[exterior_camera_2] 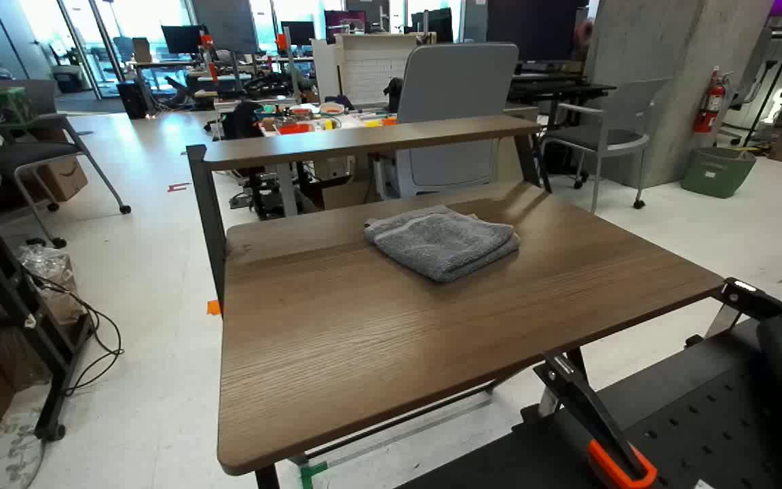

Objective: Move the cloth

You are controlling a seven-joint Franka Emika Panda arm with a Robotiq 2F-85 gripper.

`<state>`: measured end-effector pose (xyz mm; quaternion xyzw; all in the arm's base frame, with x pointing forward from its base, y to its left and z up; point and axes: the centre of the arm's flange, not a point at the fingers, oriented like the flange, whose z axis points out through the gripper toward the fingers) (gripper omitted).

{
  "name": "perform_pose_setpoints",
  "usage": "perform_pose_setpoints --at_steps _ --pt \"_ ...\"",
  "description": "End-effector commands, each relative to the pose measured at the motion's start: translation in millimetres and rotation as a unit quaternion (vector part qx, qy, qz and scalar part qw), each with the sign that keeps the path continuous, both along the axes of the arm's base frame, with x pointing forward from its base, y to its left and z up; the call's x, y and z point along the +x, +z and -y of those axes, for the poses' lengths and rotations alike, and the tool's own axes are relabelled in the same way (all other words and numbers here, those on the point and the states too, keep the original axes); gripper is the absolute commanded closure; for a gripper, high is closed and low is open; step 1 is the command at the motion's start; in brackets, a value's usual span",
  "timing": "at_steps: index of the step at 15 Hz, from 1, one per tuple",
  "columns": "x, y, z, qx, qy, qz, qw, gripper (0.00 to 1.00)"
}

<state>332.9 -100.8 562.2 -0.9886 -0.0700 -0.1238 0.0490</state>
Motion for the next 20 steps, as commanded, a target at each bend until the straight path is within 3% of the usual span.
perform_pose_setpoints --at_steps 1,5,9,12,17,20 --pt "0.0 0.4 0.0 0.0 0.0 0.0 1.0 0.0" --pt "3.0 -1.4 1.1 0.001 0.004 0.01 0.9999 0.0" --pt "54.3 -27.4 -6.4 -0.019 0.015 -0.024 0.9994 0.0" --pt "108.2 -62.6 -28.8 -0.033 0.062 -0.061 0.9957 0.0" --pt "189.2 -141.2 -77.7 -0.038 0.172 -0.113 0.9779 0.0" --pt "233.2 -190.7 -104.8 -0.025 0.24 -0.141 0.9602 0.0"
